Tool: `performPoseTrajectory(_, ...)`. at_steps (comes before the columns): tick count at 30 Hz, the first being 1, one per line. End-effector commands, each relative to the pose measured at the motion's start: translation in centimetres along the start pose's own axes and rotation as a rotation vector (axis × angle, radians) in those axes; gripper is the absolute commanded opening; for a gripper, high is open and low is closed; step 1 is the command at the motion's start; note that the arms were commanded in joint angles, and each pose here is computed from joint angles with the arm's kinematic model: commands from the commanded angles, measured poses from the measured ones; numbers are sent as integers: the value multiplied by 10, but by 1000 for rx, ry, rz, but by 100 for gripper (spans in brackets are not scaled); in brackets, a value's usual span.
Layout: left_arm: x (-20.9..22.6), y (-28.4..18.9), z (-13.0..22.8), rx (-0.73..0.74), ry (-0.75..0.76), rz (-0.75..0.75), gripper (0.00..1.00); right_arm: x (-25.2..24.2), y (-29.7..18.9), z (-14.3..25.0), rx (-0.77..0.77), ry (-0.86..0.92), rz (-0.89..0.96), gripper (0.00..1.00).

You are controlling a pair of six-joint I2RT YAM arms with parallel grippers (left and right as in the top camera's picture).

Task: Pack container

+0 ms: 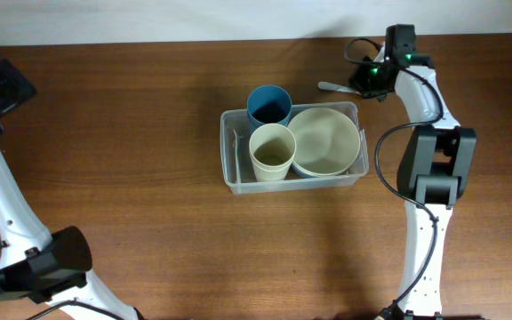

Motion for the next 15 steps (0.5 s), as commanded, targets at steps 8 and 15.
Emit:
performPoseTrajectory(8, 0, 7, 0, 17, -13, -11, 100, -57, 9, 31, 216, -84, 192, 4)
performPoseTrajectory(15, 0, 7, 0, 17, -12, -11, 100, -96, -10, 41, 340, -95, 297, 4)
Point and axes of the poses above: each gripper's point midway between its finger pads, its own y axis out along the fingers, its own x axis along the line the jaws close on, z = x × y, the point moved 10 cm from there along -y, back along the fingers, and after that the axes turned 7 degrees about -y, right-handed, at the moved point
